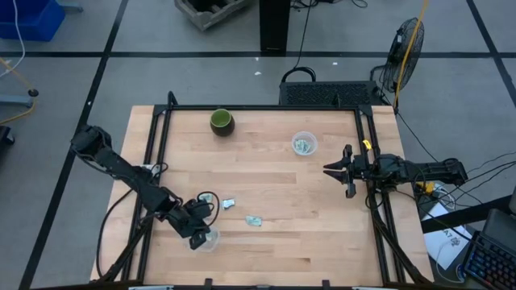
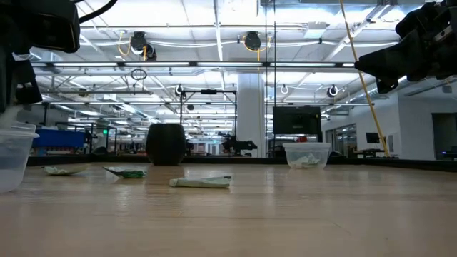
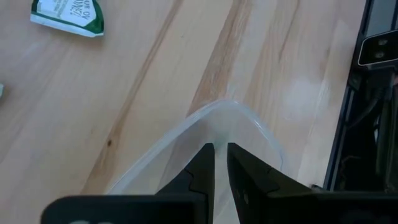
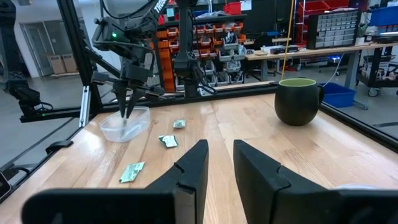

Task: Pick and place items into bin
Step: Put the green stevia packet into the bottom transparent bin

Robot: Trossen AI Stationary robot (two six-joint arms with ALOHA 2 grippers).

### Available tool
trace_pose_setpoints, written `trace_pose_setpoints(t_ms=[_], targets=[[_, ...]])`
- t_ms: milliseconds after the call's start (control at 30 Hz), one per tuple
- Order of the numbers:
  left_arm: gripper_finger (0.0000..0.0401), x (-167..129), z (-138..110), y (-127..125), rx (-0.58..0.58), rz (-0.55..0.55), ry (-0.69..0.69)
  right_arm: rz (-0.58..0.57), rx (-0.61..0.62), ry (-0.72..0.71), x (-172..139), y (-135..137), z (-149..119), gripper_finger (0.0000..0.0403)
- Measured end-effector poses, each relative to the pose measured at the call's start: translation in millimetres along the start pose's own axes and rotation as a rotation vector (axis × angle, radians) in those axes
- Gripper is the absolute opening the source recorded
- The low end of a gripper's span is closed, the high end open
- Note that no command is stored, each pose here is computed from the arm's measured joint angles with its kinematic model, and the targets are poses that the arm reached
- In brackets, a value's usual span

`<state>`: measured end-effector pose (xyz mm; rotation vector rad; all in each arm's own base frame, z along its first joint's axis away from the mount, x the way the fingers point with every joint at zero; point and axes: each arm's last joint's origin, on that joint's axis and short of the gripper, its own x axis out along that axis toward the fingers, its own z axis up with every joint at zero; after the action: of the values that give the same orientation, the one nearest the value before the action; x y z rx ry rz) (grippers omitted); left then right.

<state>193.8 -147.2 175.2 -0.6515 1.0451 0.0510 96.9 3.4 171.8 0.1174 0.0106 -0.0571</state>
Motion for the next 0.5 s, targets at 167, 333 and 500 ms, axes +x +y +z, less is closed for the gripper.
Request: trace_pose_setpoints(t_ms=[167,333,500], targets=[[0.0048,0,0,0,-0.005,-0.001,-0.001,0.0,0.0,0.0,0,0,0,0.0068],[0.0049,0,1,-1,-0.019,-0.013,-0.008,0.0,0.0,0.0,0,0,0,0.0068],[0.0049,-1,7,-10,0.049,-0.099,-0.083,0.0,0.0,0.0,0,0,0,0.0068]])
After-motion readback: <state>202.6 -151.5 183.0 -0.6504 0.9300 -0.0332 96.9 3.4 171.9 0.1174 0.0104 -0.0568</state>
